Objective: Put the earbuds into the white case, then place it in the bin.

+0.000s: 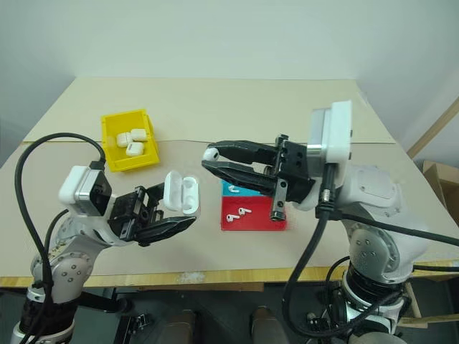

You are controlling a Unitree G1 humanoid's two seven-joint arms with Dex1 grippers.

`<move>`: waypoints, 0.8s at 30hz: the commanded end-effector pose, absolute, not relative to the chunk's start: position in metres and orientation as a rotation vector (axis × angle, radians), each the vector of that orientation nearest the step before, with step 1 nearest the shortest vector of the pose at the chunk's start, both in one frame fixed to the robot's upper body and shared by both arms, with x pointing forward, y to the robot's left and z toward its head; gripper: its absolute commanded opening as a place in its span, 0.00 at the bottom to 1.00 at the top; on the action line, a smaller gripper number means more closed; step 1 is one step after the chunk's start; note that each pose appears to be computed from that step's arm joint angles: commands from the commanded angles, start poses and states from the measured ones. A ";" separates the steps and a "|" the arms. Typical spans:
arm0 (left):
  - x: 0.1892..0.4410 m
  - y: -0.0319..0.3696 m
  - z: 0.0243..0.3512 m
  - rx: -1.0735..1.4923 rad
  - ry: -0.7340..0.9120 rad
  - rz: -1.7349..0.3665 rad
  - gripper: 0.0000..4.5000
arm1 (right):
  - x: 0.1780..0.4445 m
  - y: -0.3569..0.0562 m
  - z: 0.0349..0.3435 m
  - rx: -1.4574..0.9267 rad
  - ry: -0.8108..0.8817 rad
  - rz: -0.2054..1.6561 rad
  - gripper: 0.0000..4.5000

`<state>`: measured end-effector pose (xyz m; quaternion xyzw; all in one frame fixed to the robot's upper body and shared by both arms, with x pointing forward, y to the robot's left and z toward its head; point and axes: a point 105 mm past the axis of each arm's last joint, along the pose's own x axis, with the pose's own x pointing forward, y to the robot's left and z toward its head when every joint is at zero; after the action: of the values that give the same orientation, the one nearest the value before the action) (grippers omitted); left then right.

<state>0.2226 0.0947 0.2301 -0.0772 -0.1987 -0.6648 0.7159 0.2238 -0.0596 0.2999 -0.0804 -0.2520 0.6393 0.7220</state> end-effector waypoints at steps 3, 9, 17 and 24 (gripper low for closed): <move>0.215 0.091 0.238 -0.145 -0.486 -1.492 0.62 | 0.218 -0.050 0.304 -0.197 -0.630 1.482 0.21; 0.215 0.088 0.240 -0.144 -0.493 -1.506 0.62 | 0.217 -0.041 0.302 -0.207 -0.648 1.536 0.21; 0.214 0.086 0.242 -0.141 -0.517 -1.527 0.62 | 0.219 -0.035 0.293 -0.218 -0.629 1.558 0.21; 0.214 0.087 0.243 -0.145 -0.523 -1.533 0.62 | 0.223 -0.040 0.290 -0.250 -0.633 1.529 0.21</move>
<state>0.2208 0.0872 0.2326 -0.0757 -0.2062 -0.6780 0.7015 0.2241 -0.0373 0.2893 -0.0990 -0.2734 0.6817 0.6713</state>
